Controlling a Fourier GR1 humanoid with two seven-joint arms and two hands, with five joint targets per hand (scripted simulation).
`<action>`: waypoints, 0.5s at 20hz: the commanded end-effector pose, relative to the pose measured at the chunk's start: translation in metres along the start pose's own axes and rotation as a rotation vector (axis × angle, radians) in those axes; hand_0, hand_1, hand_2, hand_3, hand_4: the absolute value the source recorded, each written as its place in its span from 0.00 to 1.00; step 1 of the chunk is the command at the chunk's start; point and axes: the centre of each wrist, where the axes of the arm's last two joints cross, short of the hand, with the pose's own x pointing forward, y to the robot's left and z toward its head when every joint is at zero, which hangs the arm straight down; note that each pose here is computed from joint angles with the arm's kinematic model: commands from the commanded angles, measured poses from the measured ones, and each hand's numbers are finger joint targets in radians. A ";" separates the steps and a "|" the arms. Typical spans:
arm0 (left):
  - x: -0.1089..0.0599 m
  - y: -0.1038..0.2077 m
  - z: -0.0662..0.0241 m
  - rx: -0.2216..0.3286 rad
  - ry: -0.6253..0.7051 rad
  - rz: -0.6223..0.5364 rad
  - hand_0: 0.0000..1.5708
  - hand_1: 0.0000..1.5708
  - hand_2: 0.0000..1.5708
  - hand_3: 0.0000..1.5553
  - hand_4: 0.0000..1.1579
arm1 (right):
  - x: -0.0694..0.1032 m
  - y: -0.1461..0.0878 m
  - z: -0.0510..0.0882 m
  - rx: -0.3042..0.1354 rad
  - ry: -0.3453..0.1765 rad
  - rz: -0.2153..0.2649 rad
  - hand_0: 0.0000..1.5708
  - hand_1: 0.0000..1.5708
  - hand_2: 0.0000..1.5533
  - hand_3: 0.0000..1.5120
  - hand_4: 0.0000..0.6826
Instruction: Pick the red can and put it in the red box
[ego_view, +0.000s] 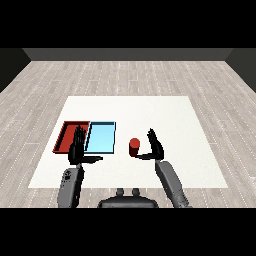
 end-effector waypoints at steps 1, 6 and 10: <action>0.001 0.004 0.0157 0.017 0.004 0.010 0.00 0.00 0.00 0.00 0.00 | -0.001 0.004 -0.004 0.000 0.008 -0.024 0.00 0.00 0.00 0.00 0.00; -0.008 0.009 -0.0076 -0.003 -0.005 0.013 0.00 0.00 0.00 0.00 0.00 | -0.013 0.011 -0.014 0.016 0.046 -0.043 0.00 0.00 0.00 0.00 0.00; 0.006 0.004 -0.0054 0.003 -0.006 0.002 0.00 0.00 0.00 0.00 0.00 | -0.022 0.011 0.016 -0.014 0.065 -0.049 0.00 0.00 0.00 0.00 0.00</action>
